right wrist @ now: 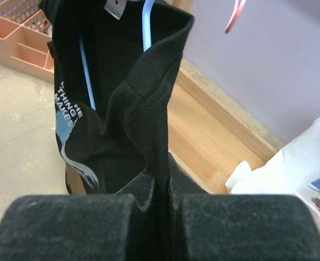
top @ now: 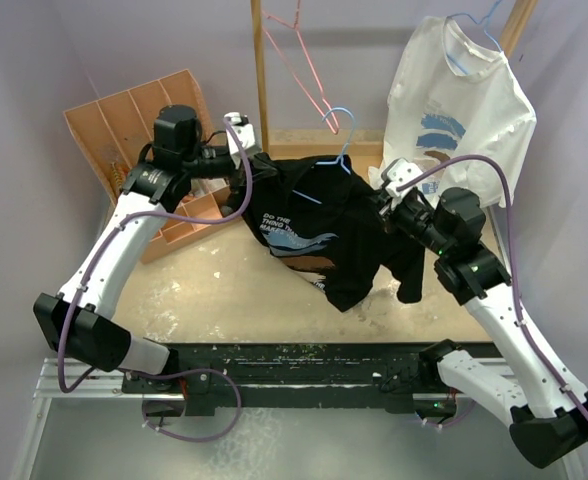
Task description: Place the t-shirt on the hanger
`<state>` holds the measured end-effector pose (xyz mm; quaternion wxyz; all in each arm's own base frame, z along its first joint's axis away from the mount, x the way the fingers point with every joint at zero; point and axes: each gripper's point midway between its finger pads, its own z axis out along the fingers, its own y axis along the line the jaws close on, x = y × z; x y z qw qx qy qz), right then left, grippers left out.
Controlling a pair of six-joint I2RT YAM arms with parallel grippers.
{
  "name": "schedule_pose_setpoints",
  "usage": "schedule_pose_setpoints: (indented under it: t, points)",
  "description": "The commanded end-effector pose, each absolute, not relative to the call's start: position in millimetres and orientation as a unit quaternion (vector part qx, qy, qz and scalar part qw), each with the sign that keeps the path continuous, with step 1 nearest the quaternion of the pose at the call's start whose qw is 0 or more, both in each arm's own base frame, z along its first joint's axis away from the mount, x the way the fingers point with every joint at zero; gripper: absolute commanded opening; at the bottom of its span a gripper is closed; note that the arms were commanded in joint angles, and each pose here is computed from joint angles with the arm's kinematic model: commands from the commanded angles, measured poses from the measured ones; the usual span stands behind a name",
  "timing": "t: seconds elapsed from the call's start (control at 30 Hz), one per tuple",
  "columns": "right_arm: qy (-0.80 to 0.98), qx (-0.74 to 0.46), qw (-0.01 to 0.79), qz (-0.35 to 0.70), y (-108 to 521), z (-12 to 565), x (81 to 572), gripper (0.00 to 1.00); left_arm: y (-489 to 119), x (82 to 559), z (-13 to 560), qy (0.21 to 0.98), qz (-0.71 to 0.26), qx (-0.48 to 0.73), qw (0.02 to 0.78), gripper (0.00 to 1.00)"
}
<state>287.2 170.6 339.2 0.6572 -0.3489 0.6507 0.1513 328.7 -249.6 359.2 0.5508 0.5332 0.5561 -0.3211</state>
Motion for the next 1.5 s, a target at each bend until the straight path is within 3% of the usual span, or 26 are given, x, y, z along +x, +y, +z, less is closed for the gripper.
schedule_pose_setpoints:
  t: [0.0,0.3,0.93,0.97,1.0,1.07,1.13,1.27,1.47]
  points:
    - [0.605,-0.341,0.701,0.165,176,370,286,0.00,-260,326,394,0.528,-0.328,0.528,0.579,0.00]
    - [0.604,-0.364,0.683,0.190,188,357,284,0.00,-268,322,413,0.514,-0.359,0.521,0.579,0.00]
    - [0.593,-0.351,0.701,0.186,184,367,283,0.00,-285,294,383,0.516,-0.396,0.543,0.531,0.00]
    - [0.592,-0.352,0.701,0.186,184,367,282,0.00,-285,294,384,0.518,-0.394,0.542,0.532,0.03]
    - [0.593,-0.352,0.700,0.187,184,366,282,0.00,-284,295,384,0.519,-0.391,0.541,0.534,0.13]
    - [0.596,-0.356,0.695,0.187,184,363,281,0.00,-283,294,387,0.516,-0.385,0.544,0.538,0.45]
    - [0.599,-0.359,0.691,0.189,185,360,279,0.00,-282,294,391,0.513,-0.381,0.546,0.542,0.63]
    - [0.605,-0.364,0.680,0.197,186,351,276,0.00,-281,297,400,0.511,-0.373,0.544,0.551,0.76]
    - [0.604,-0.365,0.678,0.205,187,349,271,0.00,-278,299,415,0.505,-0.360,0.545,0.564,0.84]
